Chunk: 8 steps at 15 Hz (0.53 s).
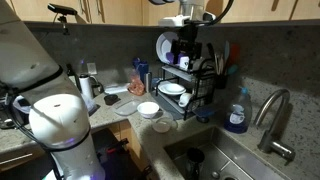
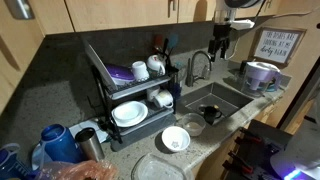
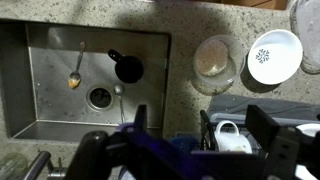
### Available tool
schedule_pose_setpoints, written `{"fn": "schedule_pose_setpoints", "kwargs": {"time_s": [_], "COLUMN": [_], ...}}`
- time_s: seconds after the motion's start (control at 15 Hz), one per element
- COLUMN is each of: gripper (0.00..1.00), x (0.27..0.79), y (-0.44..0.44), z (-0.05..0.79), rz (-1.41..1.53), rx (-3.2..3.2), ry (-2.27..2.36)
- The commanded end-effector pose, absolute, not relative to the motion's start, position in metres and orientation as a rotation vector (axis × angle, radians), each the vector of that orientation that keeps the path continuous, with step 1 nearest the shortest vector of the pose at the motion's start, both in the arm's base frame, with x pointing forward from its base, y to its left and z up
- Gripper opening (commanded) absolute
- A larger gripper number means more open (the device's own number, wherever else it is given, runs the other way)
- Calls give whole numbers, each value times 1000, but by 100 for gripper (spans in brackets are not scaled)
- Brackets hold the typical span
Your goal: Pour the sugar out of the clear bowl into the white bowl
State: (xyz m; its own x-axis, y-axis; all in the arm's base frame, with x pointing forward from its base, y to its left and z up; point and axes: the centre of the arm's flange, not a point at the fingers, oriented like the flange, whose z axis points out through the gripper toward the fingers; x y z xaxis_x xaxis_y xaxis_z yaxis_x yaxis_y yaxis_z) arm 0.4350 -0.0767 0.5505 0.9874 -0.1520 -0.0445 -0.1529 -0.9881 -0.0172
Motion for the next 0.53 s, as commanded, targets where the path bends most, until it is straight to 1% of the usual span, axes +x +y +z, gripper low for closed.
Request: {"fn": "schedule_pose_setpoints", "kwargs": {"time_s": [0.0,0.47], "gripper": [100,100], "x": [435,431], "y": [-77,-72], "z": [551,539], "rz": [67,85], "rx": [-3111,-3099], "ry": [239,278]}}
